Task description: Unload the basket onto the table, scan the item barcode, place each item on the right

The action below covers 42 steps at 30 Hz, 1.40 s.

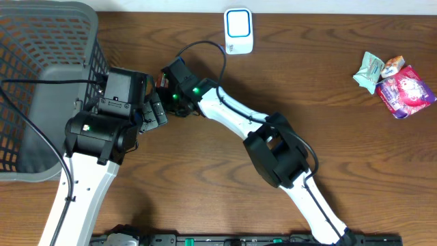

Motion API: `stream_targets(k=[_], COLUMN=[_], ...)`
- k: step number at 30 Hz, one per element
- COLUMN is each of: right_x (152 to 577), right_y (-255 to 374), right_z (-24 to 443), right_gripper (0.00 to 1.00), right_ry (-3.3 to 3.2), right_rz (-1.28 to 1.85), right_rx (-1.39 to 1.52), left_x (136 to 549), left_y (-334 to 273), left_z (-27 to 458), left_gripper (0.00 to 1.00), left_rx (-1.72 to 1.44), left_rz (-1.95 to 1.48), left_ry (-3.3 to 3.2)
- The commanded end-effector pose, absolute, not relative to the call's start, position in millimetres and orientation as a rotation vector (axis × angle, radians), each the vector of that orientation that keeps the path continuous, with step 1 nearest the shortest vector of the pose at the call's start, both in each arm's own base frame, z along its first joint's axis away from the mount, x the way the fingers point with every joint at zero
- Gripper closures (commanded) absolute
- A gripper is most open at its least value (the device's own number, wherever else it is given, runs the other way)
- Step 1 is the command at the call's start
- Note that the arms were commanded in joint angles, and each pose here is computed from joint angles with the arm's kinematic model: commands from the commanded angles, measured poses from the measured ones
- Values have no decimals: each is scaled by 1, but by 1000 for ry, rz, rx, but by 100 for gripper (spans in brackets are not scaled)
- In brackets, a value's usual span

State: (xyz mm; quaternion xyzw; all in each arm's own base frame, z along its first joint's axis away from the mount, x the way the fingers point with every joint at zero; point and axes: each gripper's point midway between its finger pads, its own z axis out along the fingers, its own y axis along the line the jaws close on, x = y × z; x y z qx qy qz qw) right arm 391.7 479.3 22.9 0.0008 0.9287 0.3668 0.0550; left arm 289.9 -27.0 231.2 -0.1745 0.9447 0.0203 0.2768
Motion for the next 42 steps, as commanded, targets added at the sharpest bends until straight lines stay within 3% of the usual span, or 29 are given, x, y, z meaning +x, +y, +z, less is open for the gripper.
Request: stream_targets(k=[1, 4, 13, 21, 27, 34, 37, 39, 42], right_x=[402, 410, 416, 340, 308, 335, 351, 363, 376], right_y=[462, 452, 380, 312, 268, 263, 264, 261, 256], right_z=[-10, -11, -12, 1, 5, 46, 71, 87, 104], right_gripper=[64, 99, 99, 99, 98, 80, 47, 40, 17], right_ry=[2852, 2843, 2983, 3255, 3437, 3288, 3180, 3108, 3035], right_rz=[990, 966, 800, 721, 455, 418, 459, 446, 437], right_rx=[69, 32, -16, -599, -696, -629, -612, -599, -574], left_x=[290, 290, 290, 290, 290, 290, 290, 290, 290], left_y=[-27, -27, -27, -27, -27, -27, -27, -27, -27], left_z=[232, 232, 232, 232, 232, 232, 232, 232, 232], left_gripper=[2, 2, 2, 2, 2, 2, 2, 2, 2], left_rx=[-493, -493, -493, -493, -493, -493, -493, -493, -493], left_rz=[44, 44, 44, 44, 44, 44, 44, 44, 44], left_ry=[2535, 2535, 2535, 2535, 2535, 2535, 2535, 2535, 2535])
